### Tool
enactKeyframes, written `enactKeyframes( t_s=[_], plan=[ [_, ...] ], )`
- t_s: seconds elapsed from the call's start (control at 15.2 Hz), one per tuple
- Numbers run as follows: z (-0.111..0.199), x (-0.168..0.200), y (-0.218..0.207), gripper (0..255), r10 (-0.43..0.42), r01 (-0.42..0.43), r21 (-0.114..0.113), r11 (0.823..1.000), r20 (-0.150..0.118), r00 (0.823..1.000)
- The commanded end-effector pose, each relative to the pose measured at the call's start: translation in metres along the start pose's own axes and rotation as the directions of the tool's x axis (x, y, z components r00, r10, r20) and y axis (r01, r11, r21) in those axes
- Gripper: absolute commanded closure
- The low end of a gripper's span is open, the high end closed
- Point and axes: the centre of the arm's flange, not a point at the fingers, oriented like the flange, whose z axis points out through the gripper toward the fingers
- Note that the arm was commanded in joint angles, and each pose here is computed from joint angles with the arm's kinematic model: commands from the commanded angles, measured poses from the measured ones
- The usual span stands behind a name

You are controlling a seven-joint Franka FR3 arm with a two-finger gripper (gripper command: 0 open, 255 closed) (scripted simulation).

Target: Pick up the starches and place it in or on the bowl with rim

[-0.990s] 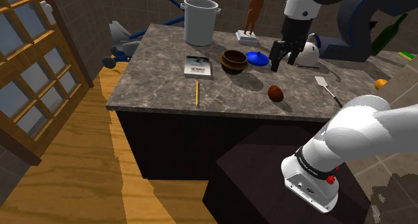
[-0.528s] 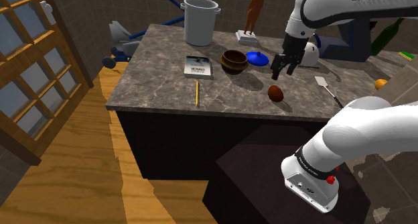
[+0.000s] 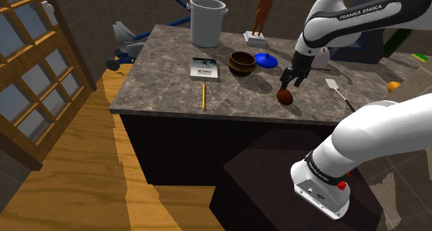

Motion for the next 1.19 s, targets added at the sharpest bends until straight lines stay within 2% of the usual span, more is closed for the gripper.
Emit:
enactKeyframes(
  t_s=[0.0, 0.07, 0.59, 1.12],
  plan=[
    [0.021, 0.005, 0.023, 0, 0.009, -0.009, 0.014, 1.0, -0.005, 1.0],
    [0.029, 0.008, 0.031, 0, 0.013, -0.013, 0.021, 1.0, -0.006, 1.0],
    [0.069, 0.008, 0.03, 0, 0.013, -0.013, 0.021, 1.0, -0.006, 1.0],
    [0.069, 0.008, 0.03, 0, 0.013, -0.013, 0.021, 1.0, -0.006, 1.0]
  ],
)
